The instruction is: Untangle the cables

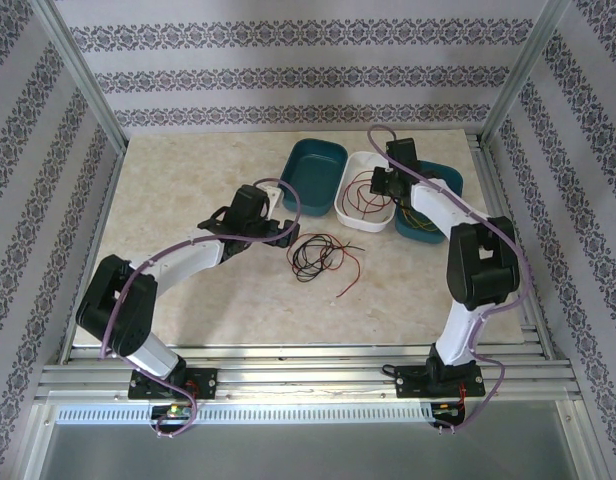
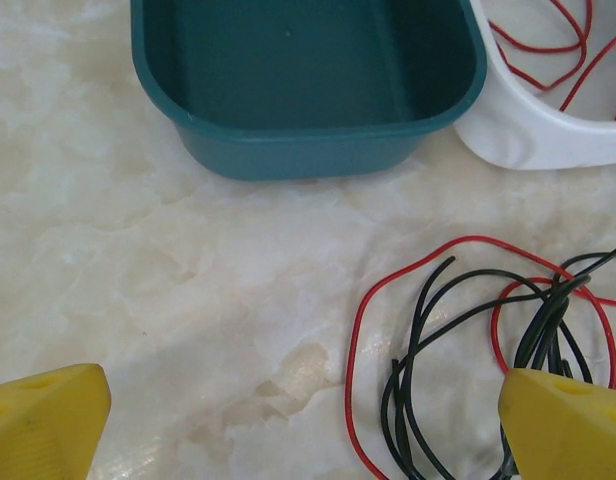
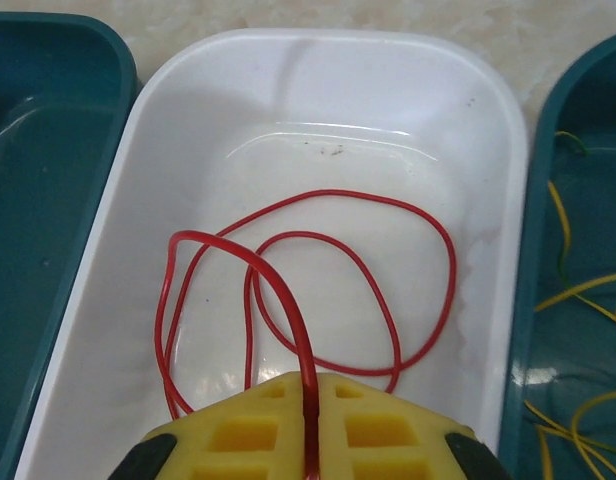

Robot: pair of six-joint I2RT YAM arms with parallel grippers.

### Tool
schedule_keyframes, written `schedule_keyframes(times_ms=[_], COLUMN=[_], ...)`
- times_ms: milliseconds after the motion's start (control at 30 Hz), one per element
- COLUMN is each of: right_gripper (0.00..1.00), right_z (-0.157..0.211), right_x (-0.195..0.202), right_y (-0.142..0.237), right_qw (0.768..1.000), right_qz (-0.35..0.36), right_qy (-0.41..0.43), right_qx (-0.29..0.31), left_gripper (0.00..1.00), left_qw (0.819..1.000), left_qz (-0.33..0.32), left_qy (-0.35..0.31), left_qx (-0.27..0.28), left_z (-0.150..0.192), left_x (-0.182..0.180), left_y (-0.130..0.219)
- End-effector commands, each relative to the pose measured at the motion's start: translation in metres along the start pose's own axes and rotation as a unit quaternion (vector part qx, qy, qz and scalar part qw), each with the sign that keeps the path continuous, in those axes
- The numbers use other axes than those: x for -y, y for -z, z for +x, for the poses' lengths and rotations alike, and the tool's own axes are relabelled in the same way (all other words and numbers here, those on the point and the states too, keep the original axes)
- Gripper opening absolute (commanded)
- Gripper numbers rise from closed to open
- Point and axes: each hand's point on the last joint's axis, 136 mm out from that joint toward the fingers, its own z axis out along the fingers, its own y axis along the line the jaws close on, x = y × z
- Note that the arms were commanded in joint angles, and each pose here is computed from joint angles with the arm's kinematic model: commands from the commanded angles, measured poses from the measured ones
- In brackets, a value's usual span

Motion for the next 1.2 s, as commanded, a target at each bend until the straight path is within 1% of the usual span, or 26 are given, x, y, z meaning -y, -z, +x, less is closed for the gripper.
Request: schedule_keyframes(times_ms=[0,33,167,367,567,700,800,900,933,967,1167], right_gripper=[0.14,0.17,0.21,0.35,0.37,0.4,0.52,0.72,0.94,0.98,0.98], right_z=[-0.001,-0.001,-0.007,-0.017,-0.02,-0.018,-0.016,-0.01,-0.007,-0.005,0.015], right_x=[0.004,0.004,0.005,0.007,0.003,-0.001,-0.006,-0.013,-0.016,-0.017,-0.023], right_y=[-0.013,-0.016,-0.018,-0.014,0.003,0.017,0.03,0.045,0.049,0.054,0.084], right_qw=[1.0,1.0,1.0,1.0,1.0,1.0,0.999,0.998,0.998,0.998,0.996], right_qz=[0.001,0.002,0.005,0.009,-0.004,-0.019,-0.03,-0.037,-0.039,-0.038,-0.031], right_qy=[-0.01,-0.009,-0.004,0.002,0.008,0.012,0.02,0.037,0.044,0.05,0.069], right_qx=[-0.015,-0.017,-0.012,-0.006,0.006,0.011,0.018,0.025,0.027,0.029,0.044], left_gripper=[1.0,1.0,0.98,0.97,0.97,0.95,0.94,0.94,0.94,0.92,0.85], left_qw=[1.0,1.0,0.999,0.998,0.998,0.996,0.995,0.994,0.993,0.992,0.983], left_qz=[0.005,0.006,0.002,0.001,-0.007,-0.025,-0.033,-0.042,-0.045,-0.049,-0.06], left_qy=[0.016,0.016,0.016,0.023,0.03,0.03,0.029,0.029,0.029,0.029,0.03], left_qx=[-0.023,-0.025,-0.038,-0.05,-0.06,-0.083,-0.089,-0.096,-0.102,-0.109,-0.172], left_z=[0.003,0.004,0.009,0.017,0.02,0.026,0.027,0.028,0.029,0.03,0.043], left_x=[-0.001,0.0,-0.002,-0.002,-0.005,-0.011,-0.013,-0.016,-0.017,-0.018,-0.02], left_y=[-0.001,-0.001,-0.002,-0.004,-0.006,-0.009,-0.009,-0.008,-0.008,-0.008,-0.012])
